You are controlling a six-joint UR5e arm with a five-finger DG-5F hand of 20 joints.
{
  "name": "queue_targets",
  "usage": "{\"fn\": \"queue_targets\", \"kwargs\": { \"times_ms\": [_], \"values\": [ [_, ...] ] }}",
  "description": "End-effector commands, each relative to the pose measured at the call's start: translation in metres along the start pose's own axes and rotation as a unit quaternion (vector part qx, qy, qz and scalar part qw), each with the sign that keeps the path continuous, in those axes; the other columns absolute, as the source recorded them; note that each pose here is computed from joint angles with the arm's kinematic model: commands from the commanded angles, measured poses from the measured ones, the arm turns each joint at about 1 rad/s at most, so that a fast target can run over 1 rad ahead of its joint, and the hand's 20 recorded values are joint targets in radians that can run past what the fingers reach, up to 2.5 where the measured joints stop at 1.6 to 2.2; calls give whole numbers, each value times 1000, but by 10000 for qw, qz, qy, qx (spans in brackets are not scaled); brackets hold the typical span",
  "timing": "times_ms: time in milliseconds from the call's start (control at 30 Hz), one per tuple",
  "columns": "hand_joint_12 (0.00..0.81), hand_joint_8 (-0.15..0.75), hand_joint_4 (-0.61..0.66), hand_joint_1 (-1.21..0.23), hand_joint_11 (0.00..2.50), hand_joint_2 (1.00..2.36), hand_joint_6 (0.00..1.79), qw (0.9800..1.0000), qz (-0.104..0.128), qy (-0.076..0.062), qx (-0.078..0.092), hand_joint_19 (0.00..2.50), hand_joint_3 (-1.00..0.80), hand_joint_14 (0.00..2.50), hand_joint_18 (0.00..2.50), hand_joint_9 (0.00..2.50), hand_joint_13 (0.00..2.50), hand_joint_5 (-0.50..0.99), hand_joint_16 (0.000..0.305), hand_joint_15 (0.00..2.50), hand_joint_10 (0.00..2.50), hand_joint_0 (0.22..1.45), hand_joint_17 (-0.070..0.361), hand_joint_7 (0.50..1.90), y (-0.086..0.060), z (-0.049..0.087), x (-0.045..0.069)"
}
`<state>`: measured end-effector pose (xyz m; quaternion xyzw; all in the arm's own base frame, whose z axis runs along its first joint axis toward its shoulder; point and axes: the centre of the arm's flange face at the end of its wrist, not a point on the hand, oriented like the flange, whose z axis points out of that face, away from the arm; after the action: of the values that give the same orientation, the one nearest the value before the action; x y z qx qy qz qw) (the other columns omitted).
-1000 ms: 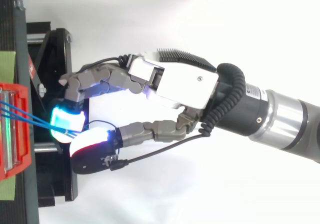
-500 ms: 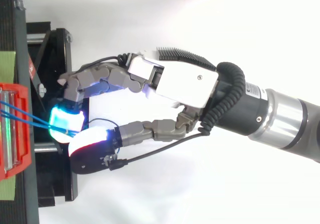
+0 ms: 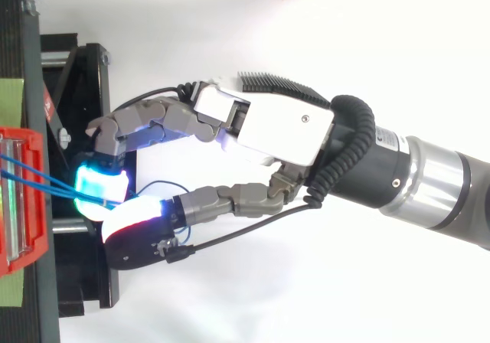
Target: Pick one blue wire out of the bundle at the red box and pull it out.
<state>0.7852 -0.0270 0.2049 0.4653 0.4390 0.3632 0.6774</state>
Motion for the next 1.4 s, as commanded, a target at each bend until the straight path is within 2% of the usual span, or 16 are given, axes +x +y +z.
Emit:
{"fn": "queue_targets", "kwargs": {
  "times_ms": [0,100,367,433,600,800,933,1167,1267,1333,1367],
  "values": [
    [348,262,228,-599,261,1008,673,10000,1,-8,1,340,-406,8,272,776,458,-105,52,199,9,559,116,1085,0,0,0],
    [345,259,221,-582,255,1008,615,10000,1,-1,-1,348,-401,8,274,782,463,-88,51,198,9,566,115,1196,0,0,0],
    [338,257,221,-581,265,1011,579,10000,28,-28,-50,350,-365,8,285,812,478,-77,51,200,9,586,114,1260,6,4,-2],
    [339,260,193,-594,278,1013,616,10000,24,-25,-44,342,-333,10,300,818,483,-87,51,200,12,592,114,1227,5,4,-2],
    [342,261,199,-648,351,1017,758,10000,24,-25,-44,363,-266,9,317,812,493,-136,51,223,12,588,114,1006,5,4,-2],
    [347,262,193,-748,410,1018,826,10000,27,-35,-48,365,-211,9,333,799,495,-166,51,235,14,595,115,953,6,5,-3],
    [349,264,187,-762,427,1018,830,10000,23,-28,-30,363,-190,10,343,792,497,-169,52,237,14,595,116,972,4,4,-3],
    [349,260,210,-789,429,1019,827,10000,30,-26,-45,365,-171,10,354,768,498,-181,52,240,13,622,116,916,4,5,-3],
    [345,258,269,-778,413,1020,800,10000,38,-25,-45,382,-152,10,356,776,502,-172,52,242,13,621,116,940,4,5,-3],
    [346,263,306,-725,384,1019,717,10000,42,-28,-51,390,-122,10,360,803,518,-145,52,246,12,611,117,1034,4,5,-3],
    [354,270,330,-690,358,1018,659,10000,57,-25,-66,390,-116,10,373,833,530,-125,54,239,12,610,122,1135,6,5,-3]
  ]
}}
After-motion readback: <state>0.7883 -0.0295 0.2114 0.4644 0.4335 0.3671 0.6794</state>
